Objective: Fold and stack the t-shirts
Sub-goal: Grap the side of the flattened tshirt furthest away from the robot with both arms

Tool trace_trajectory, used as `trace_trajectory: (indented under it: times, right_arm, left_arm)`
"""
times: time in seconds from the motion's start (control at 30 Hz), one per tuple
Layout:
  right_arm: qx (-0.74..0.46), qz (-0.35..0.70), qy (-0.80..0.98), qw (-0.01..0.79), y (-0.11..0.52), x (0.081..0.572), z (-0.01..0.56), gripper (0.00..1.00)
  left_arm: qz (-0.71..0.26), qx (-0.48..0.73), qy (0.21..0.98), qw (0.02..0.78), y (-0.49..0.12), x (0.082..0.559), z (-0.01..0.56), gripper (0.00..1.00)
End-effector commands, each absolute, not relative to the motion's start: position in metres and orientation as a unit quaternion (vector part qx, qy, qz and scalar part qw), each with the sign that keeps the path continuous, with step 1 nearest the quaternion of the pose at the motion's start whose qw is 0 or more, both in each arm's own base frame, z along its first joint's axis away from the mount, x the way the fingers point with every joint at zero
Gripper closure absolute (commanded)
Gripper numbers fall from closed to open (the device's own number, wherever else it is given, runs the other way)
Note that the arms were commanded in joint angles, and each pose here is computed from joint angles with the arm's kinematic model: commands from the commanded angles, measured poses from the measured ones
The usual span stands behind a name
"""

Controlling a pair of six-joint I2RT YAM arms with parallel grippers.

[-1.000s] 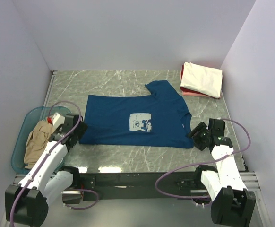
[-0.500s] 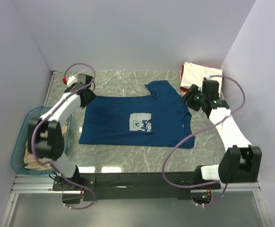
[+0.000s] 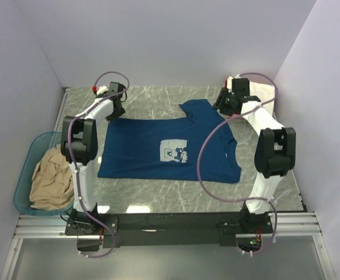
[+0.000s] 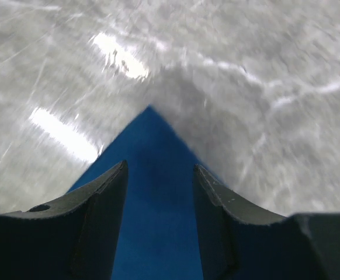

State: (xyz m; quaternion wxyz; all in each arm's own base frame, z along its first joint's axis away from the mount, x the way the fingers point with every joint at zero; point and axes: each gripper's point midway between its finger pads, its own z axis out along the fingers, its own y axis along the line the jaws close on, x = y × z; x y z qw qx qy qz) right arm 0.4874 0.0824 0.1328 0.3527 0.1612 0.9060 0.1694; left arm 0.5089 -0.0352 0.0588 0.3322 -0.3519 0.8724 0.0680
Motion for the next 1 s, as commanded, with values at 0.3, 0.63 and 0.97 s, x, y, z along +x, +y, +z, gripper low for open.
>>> trace_trajectory:
  times: [0.3, 0.63, 0.97]
  right_arm:
    - [0.124, 0.160, 0.902, 0.381, 0.100, 0.547, 0.124, 0.47]
    - [0.111, 0.133, 0.915, 0.364, 0.094, 0.567, 0.105, 0.47]
    - [0.098, 0.133, 0.930, 0.329, 0.097, 0.582, 0.073, 0.45]
  left_arm:
    - [0.060, -0.357, 0.860, 0.360, -0.018, 0.553, 0.056, 0.48]
    - [0.074, -0.366, 0.863, 0.340, -0.017, 0.554, 0.037, 0.56]
    - [0.089, -0.362, 0.866, 0.334, -0.011, 0.545, 0.034, 0.59]
